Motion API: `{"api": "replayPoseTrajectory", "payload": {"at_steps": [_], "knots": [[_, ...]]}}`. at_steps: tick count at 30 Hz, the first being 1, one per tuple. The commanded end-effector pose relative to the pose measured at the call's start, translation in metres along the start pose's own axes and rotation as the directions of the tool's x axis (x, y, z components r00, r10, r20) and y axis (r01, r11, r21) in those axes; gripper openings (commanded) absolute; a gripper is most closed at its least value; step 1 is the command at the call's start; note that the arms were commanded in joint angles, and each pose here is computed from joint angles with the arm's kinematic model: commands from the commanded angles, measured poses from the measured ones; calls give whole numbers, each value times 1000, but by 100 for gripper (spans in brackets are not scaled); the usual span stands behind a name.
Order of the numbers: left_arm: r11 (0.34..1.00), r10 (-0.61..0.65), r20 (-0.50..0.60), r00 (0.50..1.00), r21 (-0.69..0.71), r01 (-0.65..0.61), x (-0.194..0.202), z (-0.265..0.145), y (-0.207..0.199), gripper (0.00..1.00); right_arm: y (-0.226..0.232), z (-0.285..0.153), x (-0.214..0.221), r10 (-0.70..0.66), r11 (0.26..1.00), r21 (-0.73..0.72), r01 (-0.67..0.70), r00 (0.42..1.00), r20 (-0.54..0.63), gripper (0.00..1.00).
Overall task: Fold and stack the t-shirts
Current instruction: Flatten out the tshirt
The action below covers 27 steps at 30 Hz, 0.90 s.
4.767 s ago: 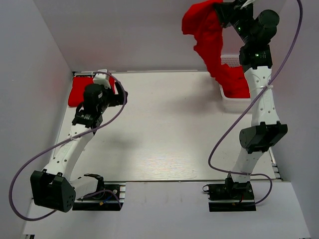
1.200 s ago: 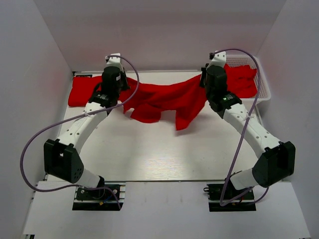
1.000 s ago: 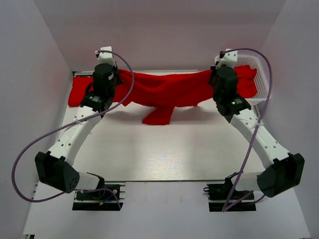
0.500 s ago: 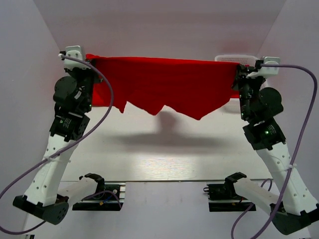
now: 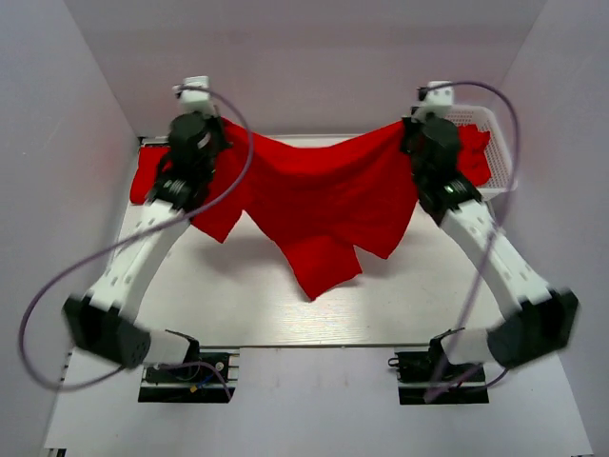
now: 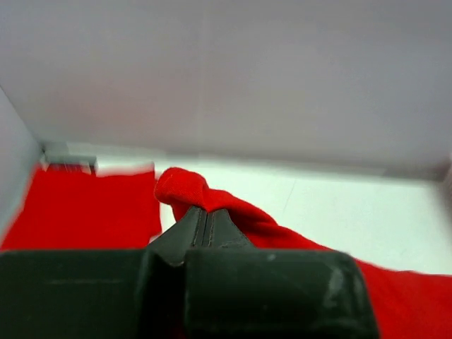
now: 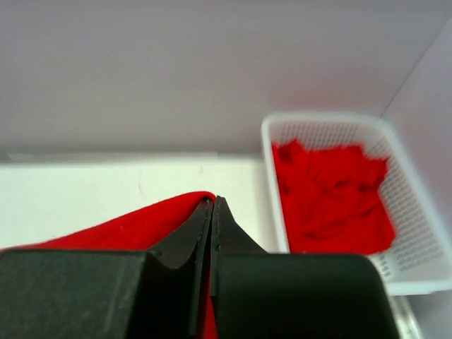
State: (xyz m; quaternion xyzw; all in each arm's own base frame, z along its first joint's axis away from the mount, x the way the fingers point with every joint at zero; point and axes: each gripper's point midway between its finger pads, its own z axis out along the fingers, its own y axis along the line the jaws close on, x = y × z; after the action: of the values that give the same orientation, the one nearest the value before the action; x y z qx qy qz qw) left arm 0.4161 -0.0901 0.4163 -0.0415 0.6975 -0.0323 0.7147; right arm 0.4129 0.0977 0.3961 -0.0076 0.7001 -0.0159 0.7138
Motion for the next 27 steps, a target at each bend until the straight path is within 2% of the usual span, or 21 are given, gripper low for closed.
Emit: {"api": "replayPoseTrajectory", "payload": {"at_steps": [1, 3, 4, 5, 6, 7, 8, 9, 10, 11, 13, 14, 15, 16, 17, 18, 19, 21, 22, 25, 27], "knots": [[994, 13, -294, 956, -101, -45, 126, 58, 2, 0, 7, 52, 62, 24, 998, 60, -16, 990, -137, 0], [988, 9, -374, 928, -141, -67, 162, 88, 8, 0, 10, 96, 117, 36, 996, 87, -13, 965, -260, 0], [990, 8, -422, 907, -122, -66, 185, 101, 4, 0, 18, 104, 137, 44, 998, 55, -28, 945, -324, 0], [990, 8, -475, 880, -118, -73, 220, 131, -1, 0, 13, 127, 167, 36, 998, 66, -11, 917, -397, 0], [990, 18, -538, 843, -109, -91, 243, 138, 0, 7, 22, 150, 186, 40, 999, 45, -23, 903, -429, 13], [987, 9, -563, 827, -127, -97, 256, 150, 6, 22, 18, 159, 233, 24, 998, 56, 6, 852, -523, 30], [989, -2, -518, 855, -127, -75, 233, 174, -4, 48, 19, 176, 213, 33, 998, 62, -3, 871, -491, 43], [987, 5, -575, 818, -128, -97, 271, 186, 1, 77, 19, 181, 206, 27, 997, 71, 10, 859, -511, 51], [989, 9, -600, 800, -114, -97, 276, 187, -2, 99, 24, 195, 224, 15, 997, 67, 24, 846, -532, 62], [992, -4, -567, 824, -107, -69, 261, 199, -5, 99, 25, 197, 224, 14, 998, 57, 20, 843, -538, 75], [995, 19, -539, 842, -77, -71, 249, 201, -8, 99, 24, 196, 214, 6, 999, 47, 22, 854, -521, 90], [995, 23, -561, 827, -70, -75, 260, 193, -6, 99, 29, 193, 211, 1, 1000, 14, 7, 857, -515, 90], [995, 21, -553, 833, -69, -72, 256, 188, -5, 99, 31, 194, 184, 16, 1000, 5, -16, 891, -453, 90], [995, 20, -548, 836, -69, -69, 250, 175, -2, 99, 31, 180, 196, 5, 1000, -10, -11, 874, -486, 90], [994, 5, -550, 835, -90, -65, 247, 167, 1, 99, 36, 172, 181, 11, 998, -45, -37, 883, -470, 90], [988, -13, -548, 837, -133, -72, 243, 159, 14, 99, 38, 164, 190, 15, 998, -51, -46, 871, -491, 90], [984, -30, -591, 806, -159, -79, 258, 141, 22, 99, 38, 152, 192, 17, 996, -62, -57, 858, -513, 90], [973, -68, -578, 813, -220, -74, 239, 119, 36, 99, 40, 132, 195, 54, 992, -65, -108, 831, -553, 90], [968, -90, -619, 780, -239, -79, 261, 99, 42, 99, 39, 117, 190, 84, 989, -53, -138, 821, -565, 90], [958, -139, -648, 749, -279, -63, 274, 58, 52, 99, 38, 84, 227, 103, 985, -43, -170, 761, -641, 90], [951, -167, -684, 710, -302, -67, 294, 31, 62, 99, 40, 76, 224, 158, 976, -20, -219, 759, -631, 90]]}}
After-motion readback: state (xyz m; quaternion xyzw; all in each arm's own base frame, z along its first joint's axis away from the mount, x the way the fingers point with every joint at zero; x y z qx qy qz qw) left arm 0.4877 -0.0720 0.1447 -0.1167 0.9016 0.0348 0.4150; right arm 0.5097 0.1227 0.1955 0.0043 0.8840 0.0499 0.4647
